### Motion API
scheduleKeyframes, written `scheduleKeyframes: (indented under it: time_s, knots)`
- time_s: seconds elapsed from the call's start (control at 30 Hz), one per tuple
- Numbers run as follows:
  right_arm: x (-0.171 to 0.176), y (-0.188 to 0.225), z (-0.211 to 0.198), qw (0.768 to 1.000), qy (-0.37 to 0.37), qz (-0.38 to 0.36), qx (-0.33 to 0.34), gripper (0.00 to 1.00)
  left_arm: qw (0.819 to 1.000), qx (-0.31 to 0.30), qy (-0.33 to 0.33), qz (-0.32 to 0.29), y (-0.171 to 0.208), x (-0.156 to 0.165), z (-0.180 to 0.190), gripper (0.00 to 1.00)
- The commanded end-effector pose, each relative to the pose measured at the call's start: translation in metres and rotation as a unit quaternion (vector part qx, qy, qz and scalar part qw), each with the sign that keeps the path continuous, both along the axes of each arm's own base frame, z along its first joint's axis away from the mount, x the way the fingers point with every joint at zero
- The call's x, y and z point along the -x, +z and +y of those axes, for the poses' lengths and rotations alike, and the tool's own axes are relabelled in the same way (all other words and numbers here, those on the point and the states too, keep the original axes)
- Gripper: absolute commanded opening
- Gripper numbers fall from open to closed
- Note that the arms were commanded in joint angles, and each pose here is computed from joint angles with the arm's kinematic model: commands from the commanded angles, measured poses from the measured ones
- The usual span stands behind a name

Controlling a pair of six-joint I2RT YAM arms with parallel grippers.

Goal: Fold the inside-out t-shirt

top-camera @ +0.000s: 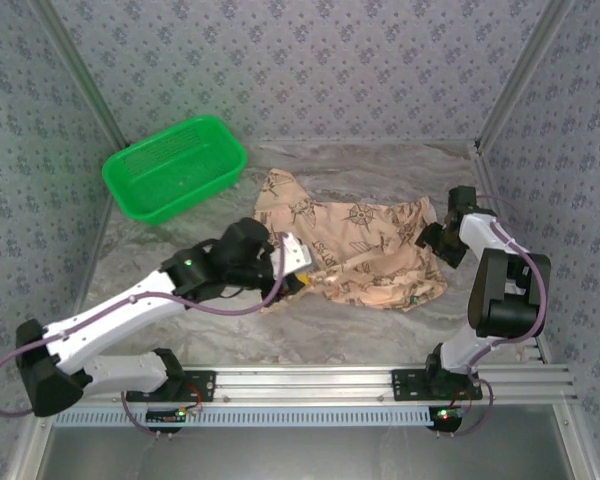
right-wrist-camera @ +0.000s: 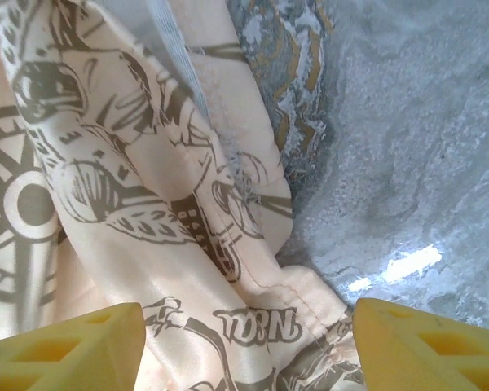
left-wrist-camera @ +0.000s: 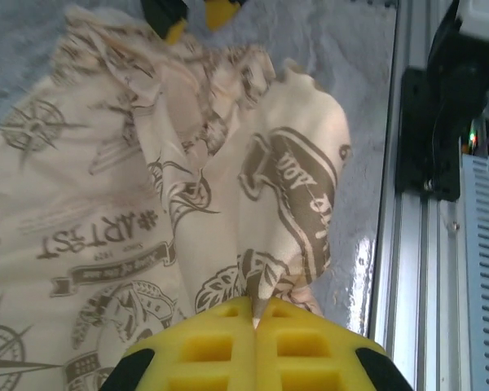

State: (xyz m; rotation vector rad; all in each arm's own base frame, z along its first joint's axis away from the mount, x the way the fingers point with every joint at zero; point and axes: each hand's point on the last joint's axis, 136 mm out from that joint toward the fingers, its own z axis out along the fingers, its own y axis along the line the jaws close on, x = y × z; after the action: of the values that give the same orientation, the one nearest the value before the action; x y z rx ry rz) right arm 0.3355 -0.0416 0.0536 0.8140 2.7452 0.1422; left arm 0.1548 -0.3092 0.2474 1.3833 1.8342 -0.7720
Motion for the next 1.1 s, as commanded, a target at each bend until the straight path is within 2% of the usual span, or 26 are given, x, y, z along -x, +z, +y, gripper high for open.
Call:
scheduleKeyframes:
  time_s: [0.0,0.13,0.27,0.37,0.5,0.67,0.8,0.87,0.93,1.07]
  knots:
    - [-0.013,0.015,-0.008,1.000,0.015,-0.014,0.018,0.69,0.999,0.016,-0.001,0.041,-0.006,0.007,0.012,0.00]
    - [-0.032,0.021,0.006,0.997,0.077,-0.027,0.013,0.61,0.998,0.028,0.025,0.053,-0.005,0.001,0.021,0.00]
    - [-0.056,0.024,0.027,0.986,0.161,-0.034,0.028,0.60,0.997,0.021,0.038,0.061,-0.012,-0.001,0.027,0.00]
    - [-0.064,0.015,0.037,0.981,0.190,-0.018,0.025,0.57,0.997,0.023,0.054,0.059,-0.011,-0.007,0.032,0.00]
    - [-0.067,0.003,0.038,0.980,0.198,0.000,0.025,0.54,0.995,0.027,0.084,0.053,-0.006,-0.018,0.045,0.00]
    - [-0.067,-0.004,0.009,0.979,0.177,0.038,0.097,0.58,0.994,0.037,0.092,0.053,-0.001,-0.024,0.055,0.00]
    - [-0.075,-0.007,0.017,0.980,0.184,0.026,0.068,0.57,0.993,0.035,0.097,0.057,-0.004,-0.027,0.058,0.00]
    - [-0.079,-0.014,0.026,0.981,0.188,0.022,0.040,0.53,0.992,0.034,0.104,0.058,-0.006,-0.030,0.060,0.00]
    - [-0.079,-0.020,0.034,0.981,0.195,0.021,0.016,0.45,0.992,0.034,0.111,0.059,-0.007,-0.033,0.063,0.00]
    - [-0.076,-0.031,0.031,0.980,0.195,0.038,0.026,0.39,0.989,0.037,0.134,0.057,-0.005,-0.043,0.072,0.00]
